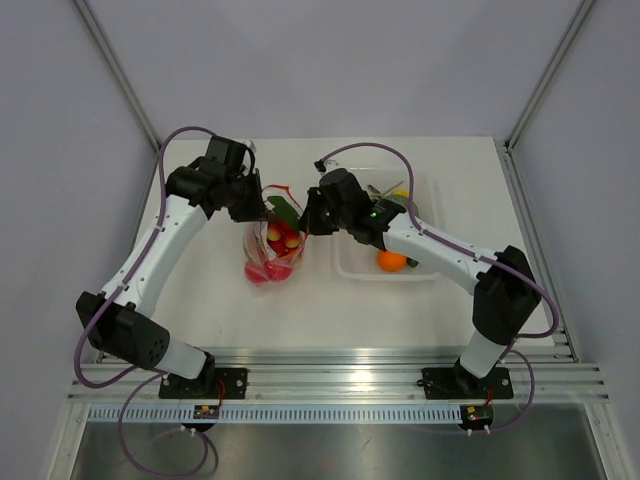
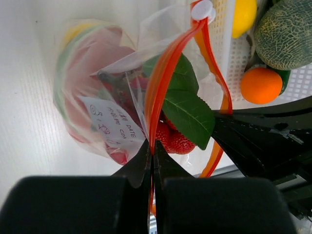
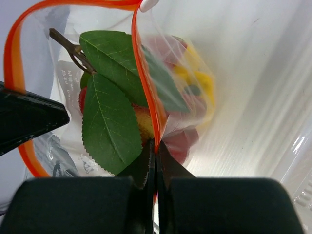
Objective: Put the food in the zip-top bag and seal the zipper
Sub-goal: Adjust the zipper food storage bag at the center of the board.
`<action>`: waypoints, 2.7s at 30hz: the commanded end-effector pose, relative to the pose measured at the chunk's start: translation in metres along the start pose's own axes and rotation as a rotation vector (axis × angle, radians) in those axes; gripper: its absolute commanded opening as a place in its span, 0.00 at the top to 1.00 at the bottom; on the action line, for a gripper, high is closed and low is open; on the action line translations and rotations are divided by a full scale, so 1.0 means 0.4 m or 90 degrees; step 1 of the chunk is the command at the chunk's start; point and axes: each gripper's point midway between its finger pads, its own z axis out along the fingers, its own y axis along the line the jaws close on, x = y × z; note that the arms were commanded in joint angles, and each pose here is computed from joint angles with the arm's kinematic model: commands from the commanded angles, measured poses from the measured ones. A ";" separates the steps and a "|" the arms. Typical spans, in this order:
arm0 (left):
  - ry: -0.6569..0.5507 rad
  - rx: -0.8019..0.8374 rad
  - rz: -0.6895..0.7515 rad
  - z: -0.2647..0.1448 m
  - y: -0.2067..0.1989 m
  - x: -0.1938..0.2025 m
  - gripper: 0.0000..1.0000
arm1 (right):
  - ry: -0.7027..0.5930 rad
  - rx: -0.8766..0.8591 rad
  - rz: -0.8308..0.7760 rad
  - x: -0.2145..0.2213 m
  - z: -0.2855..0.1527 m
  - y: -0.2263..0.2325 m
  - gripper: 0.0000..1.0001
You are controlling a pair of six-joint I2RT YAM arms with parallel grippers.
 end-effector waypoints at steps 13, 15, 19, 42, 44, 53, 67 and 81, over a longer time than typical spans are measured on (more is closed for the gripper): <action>-0.084 0.018 -0.001 -0.048 -0.032 -0.096 1.00 | -0.099 -0.013 -0.030 -0.105 -0.082 0.066 1.00; -0.034 0.000 -0.003 -0.025 -0.018 -0.070 1.00 | -0.078 -0.010 -0.028 -0.084 -0.067 0.057 1.00; -0.052 0.048 0.001 -0.031 -0.042 -0.061 0.98 | -0.084 -0.030 -0.008 -0.076 -0.064 0.063 0.98; -0.042 0.030 -0.016 -0.058 0.018 0.074 0.53 | -0.097 -0.031 0.004 -0.085 -0.074 0.065 1.00; -0.029 0.041 -0.025 -0.044 0.015 0.095 0.62 | -0.097 -0.034 0.007 -0.083 -0.072 0.068 1.00; -0.028 0.035 -0.023 -0.053 0.004 0.072 1.00 | -0.107 -0.042 0.013 -0.091 -0.094 0.083 1.00; -0.060 0.066 0.043 -0.141 -0.049 -0.040 1.00 | -0.169 -0.037 0.007 -0.083 -0.182 0.099 0.90; -0.009 0.087 0.067 -0.073 -0.025 0.037 1.00 | -0.114 0.057 -0.071 -0.097 -0.184 -0.023 0.47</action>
